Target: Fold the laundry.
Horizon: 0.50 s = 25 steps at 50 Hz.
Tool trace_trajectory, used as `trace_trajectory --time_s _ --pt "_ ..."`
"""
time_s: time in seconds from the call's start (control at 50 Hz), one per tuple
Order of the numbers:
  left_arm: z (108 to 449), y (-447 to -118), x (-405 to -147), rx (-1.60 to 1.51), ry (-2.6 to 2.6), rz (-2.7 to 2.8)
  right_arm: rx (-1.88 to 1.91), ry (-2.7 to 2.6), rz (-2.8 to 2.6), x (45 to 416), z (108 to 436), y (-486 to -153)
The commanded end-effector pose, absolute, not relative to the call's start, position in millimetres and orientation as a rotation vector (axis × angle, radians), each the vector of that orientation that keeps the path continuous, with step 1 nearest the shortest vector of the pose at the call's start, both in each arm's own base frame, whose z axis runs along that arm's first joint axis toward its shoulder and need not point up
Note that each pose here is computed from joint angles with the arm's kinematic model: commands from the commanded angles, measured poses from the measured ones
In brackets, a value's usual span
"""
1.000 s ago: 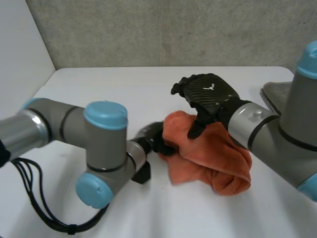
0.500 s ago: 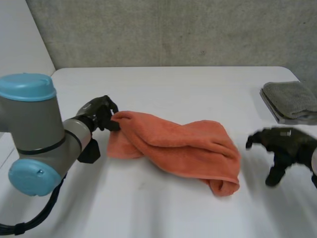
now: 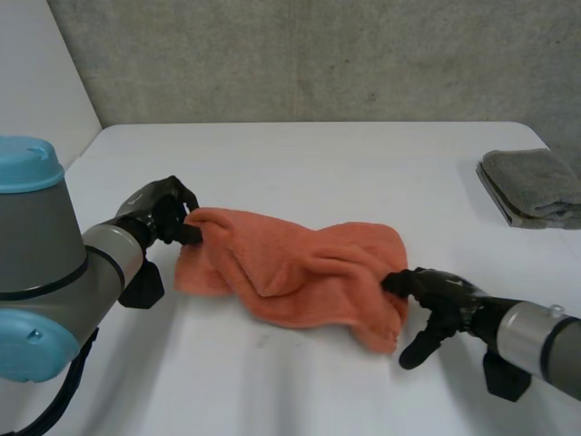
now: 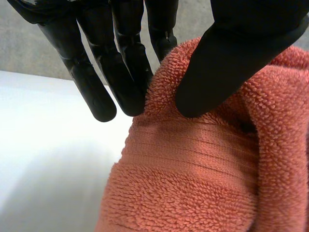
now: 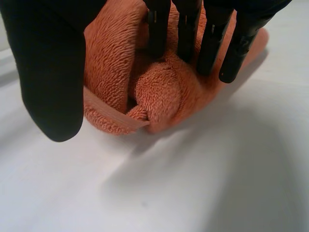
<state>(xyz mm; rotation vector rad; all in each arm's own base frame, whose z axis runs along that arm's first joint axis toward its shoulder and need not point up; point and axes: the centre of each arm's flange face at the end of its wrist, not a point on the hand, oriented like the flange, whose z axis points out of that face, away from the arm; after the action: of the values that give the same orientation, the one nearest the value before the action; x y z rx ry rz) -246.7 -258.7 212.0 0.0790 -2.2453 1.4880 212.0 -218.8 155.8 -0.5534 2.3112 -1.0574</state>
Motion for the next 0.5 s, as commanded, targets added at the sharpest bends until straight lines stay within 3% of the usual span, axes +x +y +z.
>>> trace_trajectory --time_s 0.02,0.34,0.5 --pt "214.5 -258.0 -243.1 0.091 -2.241 1.497 -0.614 2.304 -1.035 232.6 144.2 -217.5" --pt "213.4 -261.7 -237.6 0.110 -2.251 1.503 -0.737 2.311 -1.117 269.7 124.6 -225.5" --pt "224.9 -263.9 -229.9 0.131 -2.226 1.541 -0.870 2.272 -1.370 269.6 141.6 -244.0"
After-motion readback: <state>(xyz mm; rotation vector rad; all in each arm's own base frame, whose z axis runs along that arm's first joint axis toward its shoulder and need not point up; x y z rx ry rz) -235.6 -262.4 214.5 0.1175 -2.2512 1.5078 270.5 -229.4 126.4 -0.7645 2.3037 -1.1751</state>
